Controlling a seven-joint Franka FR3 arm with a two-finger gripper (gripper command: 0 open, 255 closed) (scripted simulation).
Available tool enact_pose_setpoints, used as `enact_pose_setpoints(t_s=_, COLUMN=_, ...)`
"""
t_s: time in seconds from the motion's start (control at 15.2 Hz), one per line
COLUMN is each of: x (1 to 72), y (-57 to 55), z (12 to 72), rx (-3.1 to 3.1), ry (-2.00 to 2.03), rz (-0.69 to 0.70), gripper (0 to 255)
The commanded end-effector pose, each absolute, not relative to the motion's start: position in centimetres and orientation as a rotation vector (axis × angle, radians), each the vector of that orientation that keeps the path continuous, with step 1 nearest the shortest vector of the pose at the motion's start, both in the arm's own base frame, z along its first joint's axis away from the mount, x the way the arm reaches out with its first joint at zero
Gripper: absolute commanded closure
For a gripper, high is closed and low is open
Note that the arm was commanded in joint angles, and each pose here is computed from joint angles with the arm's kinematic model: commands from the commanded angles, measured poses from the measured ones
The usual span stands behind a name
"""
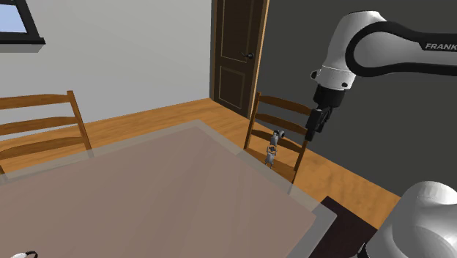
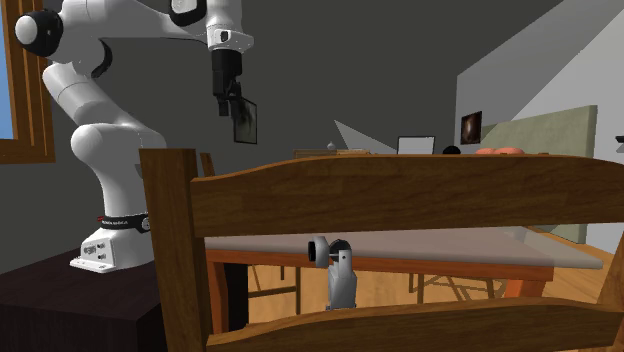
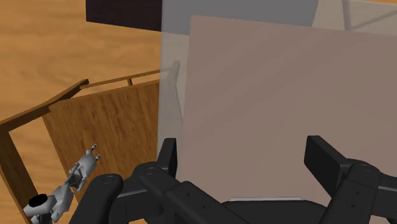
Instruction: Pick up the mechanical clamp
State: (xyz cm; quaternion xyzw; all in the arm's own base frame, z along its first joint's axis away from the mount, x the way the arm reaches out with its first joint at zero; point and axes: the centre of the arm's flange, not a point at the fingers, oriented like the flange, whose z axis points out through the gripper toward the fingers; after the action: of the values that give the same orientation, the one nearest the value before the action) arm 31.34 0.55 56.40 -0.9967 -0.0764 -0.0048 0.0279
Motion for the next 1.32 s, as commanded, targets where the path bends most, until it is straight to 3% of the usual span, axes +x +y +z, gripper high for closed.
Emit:
enact_pose_setpoints(t_s=0.0, x=31.3, y=0.6, z=56.4, rx=-3.077, ry=-0.236, rz=-0.015, gripper=0)
enact_pose_setpoints(t_s=1.25, x=48.7, y=-14.7, z=45.9, rx=-3.068, ry=-0.294, rz=0.030, gripper=0)
